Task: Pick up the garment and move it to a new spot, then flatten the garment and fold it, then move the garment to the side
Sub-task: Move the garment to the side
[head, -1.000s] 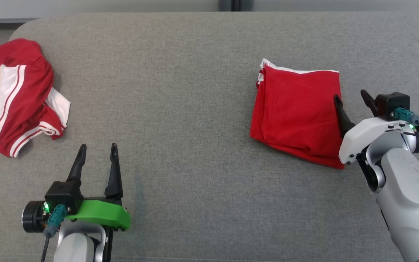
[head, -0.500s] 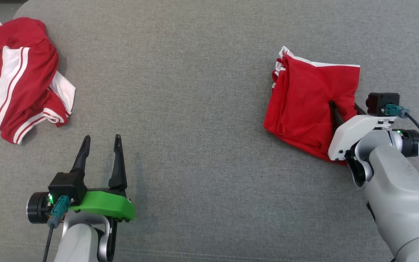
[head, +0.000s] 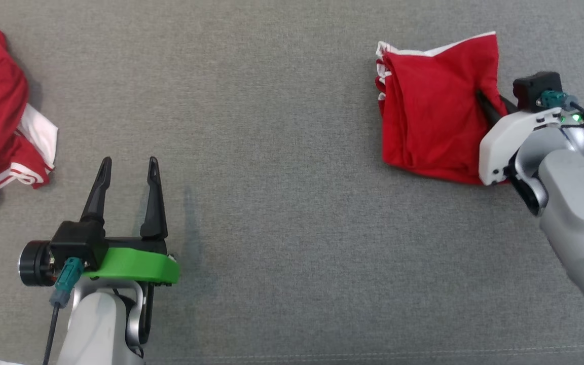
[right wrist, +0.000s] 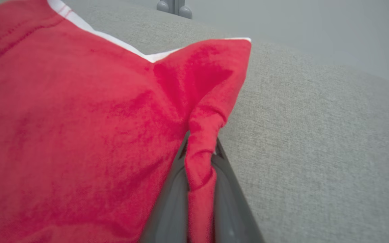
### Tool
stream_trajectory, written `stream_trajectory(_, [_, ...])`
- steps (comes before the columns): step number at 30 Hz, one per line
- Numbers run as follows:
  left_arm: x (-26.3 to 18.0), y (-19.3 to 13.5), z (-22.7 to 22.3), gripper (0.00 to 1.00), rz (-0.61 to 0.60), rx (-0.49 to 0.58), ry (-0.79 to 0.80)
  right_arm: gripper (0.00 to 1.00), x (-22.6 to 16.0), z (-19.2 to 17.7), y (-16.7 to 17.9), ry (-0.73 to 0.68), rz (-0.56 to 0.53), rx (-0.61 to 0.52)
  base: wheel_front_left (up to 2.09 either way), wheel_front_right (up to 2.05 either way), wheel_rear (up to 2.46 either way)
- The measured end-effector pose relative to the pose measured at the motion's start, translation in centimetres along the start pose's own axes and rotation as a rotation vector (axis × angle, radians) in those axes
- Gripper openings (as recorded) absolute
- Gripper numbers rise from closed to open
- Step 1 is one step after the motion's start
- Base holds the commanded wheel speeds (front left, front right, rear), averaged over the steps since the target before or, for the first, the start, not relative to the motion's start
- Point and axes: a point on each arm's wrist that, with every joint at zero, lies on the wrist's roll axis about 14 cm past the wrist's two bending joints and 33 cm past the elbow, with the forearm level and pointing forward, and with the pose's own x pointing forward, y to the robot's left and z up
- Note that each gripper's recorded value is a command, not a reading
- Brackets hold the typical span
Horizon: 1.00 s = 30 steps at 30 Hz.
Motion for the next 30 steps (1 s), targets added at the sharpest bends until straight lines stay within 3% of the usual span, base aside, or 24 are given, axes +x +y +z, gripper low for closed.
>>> stream_trajectory(6, [3.2, -2.3, -0.9, 1.0, -0.092, 0.032, -0.007, 0.0, -0.1, 0.5, -7.1, 0.042, -0.082, -0.139, 0.0, 0.0, 0.0])
stream_trajectory(16, [6.8, -7.3, -3.8, 1.0, -0.26, 0.034, 0.009, 0.0, -4.2, 0.7, -20.5, 0.129, -0.322, -0.239, 0.0, 0.0, 0.0])
stream_trajectory(22, [7.7, -9.4, -4.9, 1.0, -0.318, 0.01, 0.019, 0.0, -6.1, 0.8, -24.8, 0.188, -0.404, -0.296, 0.0, 0.0, 0.0])
stream_trajectory(30, [7.9, -10.5, -6.0, 1.0, -0.355, -0.004, 0.041, 0.0, -5.6, 2.3, -26.8, 0.201, -0.447, -0.333, 0.0, 0.0, 0.0])
